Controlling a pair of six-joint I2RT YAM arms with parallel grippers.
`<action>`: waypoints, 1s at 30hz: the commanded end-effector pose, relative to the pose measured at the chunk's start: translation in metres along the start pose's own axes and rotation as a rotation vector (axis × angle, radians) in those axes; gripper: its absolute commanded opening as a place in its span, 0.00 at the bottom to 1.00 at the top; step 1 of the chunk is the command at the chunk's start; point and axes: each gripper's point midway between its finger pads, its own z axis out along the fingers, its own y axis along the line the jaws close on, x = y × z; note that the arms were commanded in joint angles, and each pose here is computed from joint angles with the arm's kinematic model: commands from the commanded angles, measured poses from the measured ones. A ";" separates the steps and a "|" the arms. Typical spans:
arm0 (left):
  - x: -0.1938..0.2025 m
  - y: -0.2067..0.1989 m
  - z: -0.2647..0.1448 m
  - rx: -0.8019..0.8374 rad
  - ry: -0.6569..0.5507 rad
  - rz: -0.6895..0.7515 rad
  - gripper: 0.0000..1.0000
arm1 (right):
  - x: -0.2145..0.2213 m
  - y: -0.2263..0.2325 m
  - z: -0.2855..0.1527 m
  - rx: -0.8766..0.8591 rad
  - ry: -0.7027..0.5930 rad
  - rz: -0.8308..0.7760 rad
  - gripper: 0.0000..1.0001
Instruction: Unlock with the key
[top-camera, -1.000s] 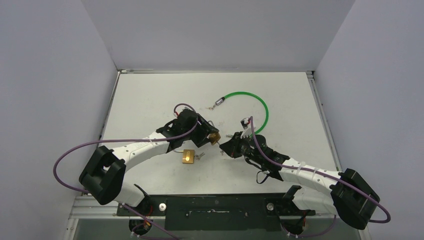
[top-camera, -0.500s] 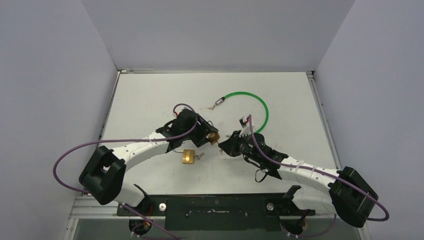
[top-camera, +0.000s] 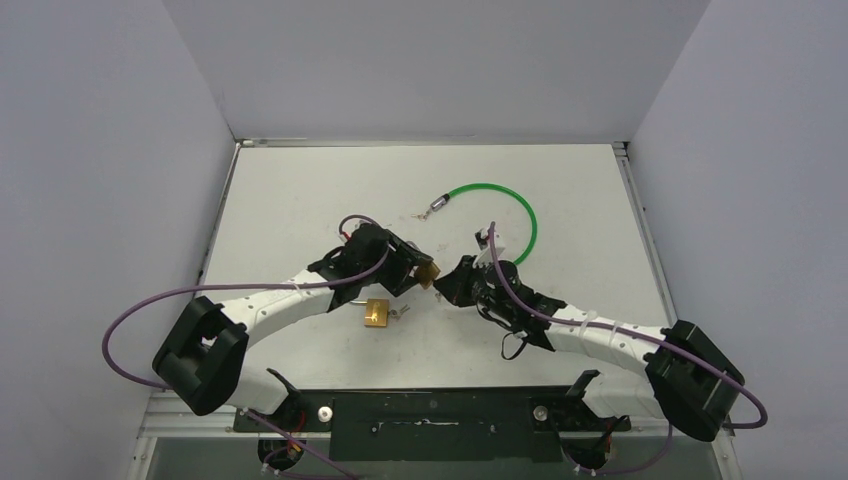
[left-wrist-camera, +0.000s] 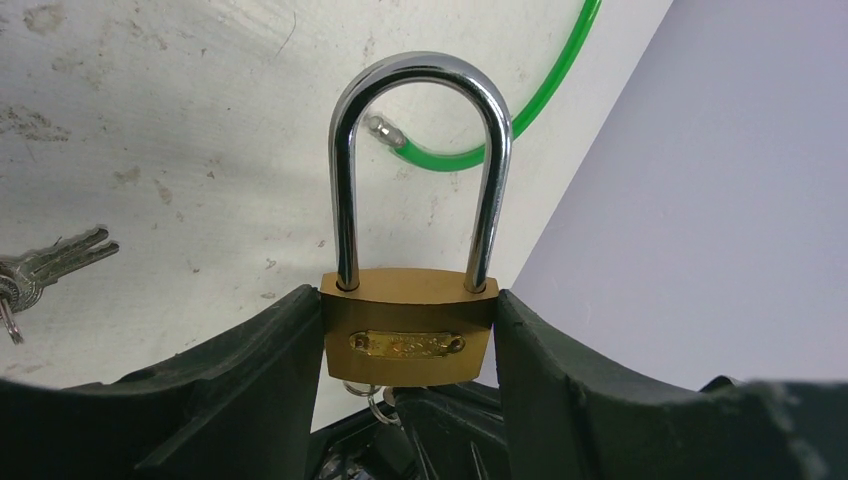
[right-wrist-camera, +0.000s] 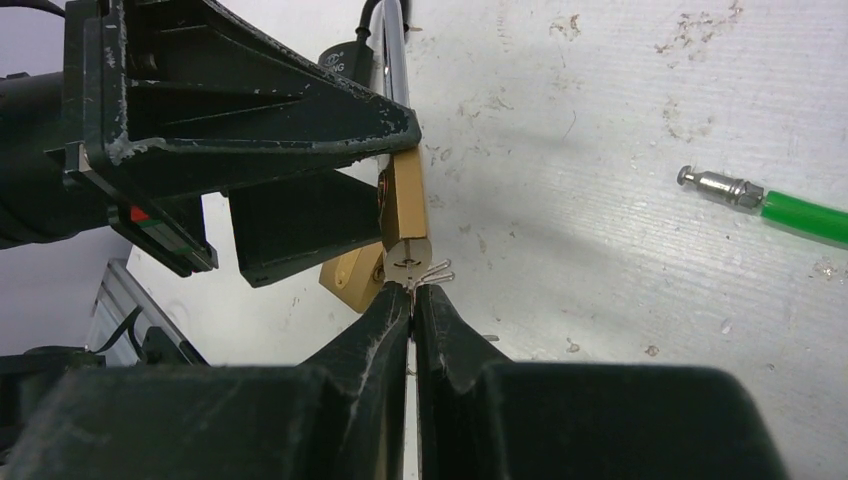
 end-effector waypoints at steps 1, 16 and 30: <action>0.010 -0.069 -0.029 0.238 0.059 -0.065 0.00 | -0.035 0.012 0.009 -0.004 -0.118 -0.028 0.00; 0.023 -0.078 -0.035 0.318 0.158 -0.119 0.00 | -0.044 0.030 0.030 -0.099 -0.062 -0.048 0.00; -0.003 -0.057 -0.030 0.264 0.026 -0.069 0.00 | -0.031 0.028 -0.010 -0.176 -0.076 0.010 0.47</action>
